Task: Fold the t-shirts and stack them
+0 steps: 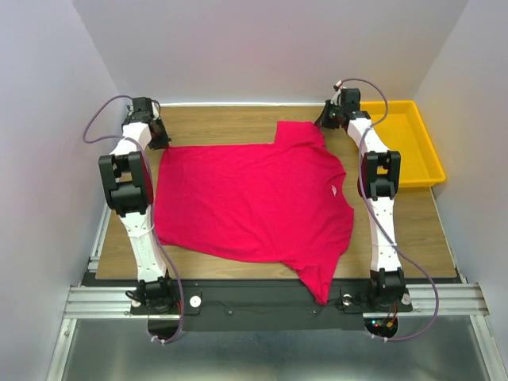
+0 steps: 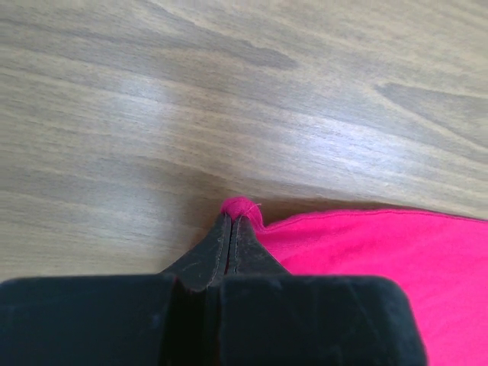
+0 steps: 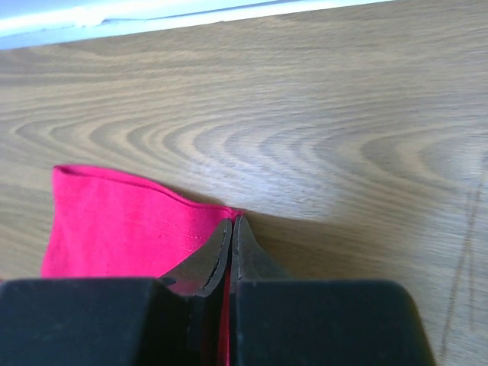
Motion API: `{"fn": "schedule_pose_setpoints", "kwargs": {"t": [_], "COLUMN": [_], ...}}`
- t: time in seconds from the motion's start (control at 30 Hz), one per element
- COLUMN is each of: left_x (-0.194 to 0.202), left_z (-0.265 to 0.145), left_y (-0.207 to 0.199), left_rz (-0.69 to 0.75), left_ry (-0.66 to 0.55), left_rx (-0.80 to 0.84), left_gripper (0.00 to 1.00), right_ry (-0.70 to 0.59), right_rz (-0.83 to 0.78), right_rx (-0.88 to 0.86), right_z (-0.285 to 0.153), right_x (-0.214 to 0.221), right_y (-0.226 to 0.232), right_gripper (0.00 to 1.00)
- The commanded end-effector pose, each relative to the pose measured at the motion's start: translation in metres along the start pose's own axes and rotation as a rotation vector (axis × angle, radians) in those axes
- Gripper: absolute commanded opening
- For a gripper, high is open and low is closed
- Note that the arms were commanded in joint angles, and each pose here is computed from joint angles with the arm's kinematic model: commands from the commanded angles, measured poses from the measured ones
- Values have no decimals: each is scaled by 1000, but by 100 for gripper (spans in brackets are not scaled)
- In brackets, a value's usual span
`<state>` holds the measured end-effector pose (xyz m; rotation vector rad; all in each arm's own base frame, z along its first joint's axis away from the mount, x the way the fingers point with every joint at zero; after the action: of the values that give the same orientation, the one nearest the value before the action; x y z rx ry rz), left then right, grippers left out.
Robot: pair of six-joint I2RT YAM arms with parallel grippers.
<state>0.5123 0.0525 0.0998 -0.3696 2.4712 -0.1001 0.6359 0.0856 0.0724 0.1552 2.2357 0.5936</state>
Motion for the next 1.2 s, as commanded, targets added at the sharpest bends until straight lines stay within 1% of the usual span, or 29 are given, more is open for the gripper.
{"fn": "schedule_pose_setpoints", "kwargs": {"t": [0.0, 0.03, 0.07, 0.17, 0.2, 0.23, 0.27, 0.37, 0.4, 0.47, 0.5, 0.57, 0.6, 0.63, 0.7, 0.73, 0.77, 0.83, 0.87, 0.93, 0.97, 1.0, 1.07, 1.1, 1.13, 1.17], "left_x": [-50, -57, -66, -81, -88, -93, -95, -101, -104, -102, -105, -101, -103, -107, -106, -111, -108, -111, -106, -96, -99, -89, -82, -72, -68, -57], "left_z": [-57, -62, -74, -93, -105, -116, -122, -142, -148, -160, -166, -174, -192, -202, -235, -251, -277, -313, -324, -395, -399, -429, -463, -492, -506, -530], "left_y": [-6, -6, -8, -16, -20, -25, -28, -32, -34, -36, -37, -39, -43, -46, -52, -56, -59, -64, -65, -70, -70, -69, -69, -68, -68, -67], "left_rz": [-34, -43, -52, -83, -81, -91, -89, -94, -91, -97, -95, -97, -97, -92, -98, -90, -88, -100, -108, -116, -127, -133, -153, -150, -151, -144], "left_ry": [-180, -211, -245, -313, -340, -371, -385, -434, -457, -476, -496, -509, -541, -580, -645, -704, -753, -854, -881, -1039, -1064, -1134, -1226, -1297, -1329, -1382], "left_rx": [56, 67, 83, 142, 170, 192, 213, 242, 253, 269, 286, 309, 338, 358, 404, 427, 452, 501, 512, 572, 578, 589, 615, 628, 634, 644], "left_gripper": [0, 0, 0, 0, 0, 0, 0, 0, 0, 0, 0, 0, 0, 0, 0, 0, 0, 0, 0, 0, 0, 0, 0, 0, 0, 0], "right_ry": [-111, -128, -159, -211, -244, -242, -282, -315, -346, -364, -400, -437, -449, -491, -528, -555, -599, -657, -700, -787, -815, -855, -909, -955, -985, -1007], "right_rz": [-39, -46, -69, -91, -114, -124, -154, -202, -228, -259, -292, -327, -343, -378, -424, -448, -487, -524, -551, -585, -597, -616, -634, -666, -683, -695], "right_rx": [-150, -176, -242, -310, -351, -388, -413, -470, -486, -518, -532, -546, -560, -568, -588, -593, -600, -598, -597, -595, -592, -591, -561, -559, -533, -527], "right_z": [-47, -58, -75, -109, -131, -140, -162, -194, -216, -237, -262, -288, -300, -328, -357, -374, -403, -436, -457, -509, -525, -549, -580, -607, -624, -637], "right_x": [-61, -71, -86, -112, -126, -129, -143, -155, -164, -169, -177, -184, -186, -192, -194, -196, -198, -200, -203, -205, -204, -201, -200, -194, -192, -188], "right_y": [32, 34, 52, 56, 69, 72, 86, 104, 117, 129, 142, 153, 160, 172, 186, 194, 208, 221, 229, 243, 247, 255, 255, 265, 264, 268], "right_gripper": [1, 1, 1, 1, 0, 1, 1, 1, 0, 1, 0, 0, 1, 1, 1, 1, 1, 1, 1, 0, 1, 0, 1, 1, 0, 1]}}
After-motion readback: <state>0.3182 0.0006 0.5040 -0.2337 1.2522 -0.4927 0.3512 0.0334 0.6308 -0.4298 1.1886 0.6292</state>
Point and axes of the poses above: each gripper's point midway between its finger pads, its own z axis out along the fingers, its own y axis along the line the jaws close on, x = y × z, the point moved 5 cm from there along -z, back along the fingers, and after that the axes turned 3 degrees about z, right-handed, at the moved point
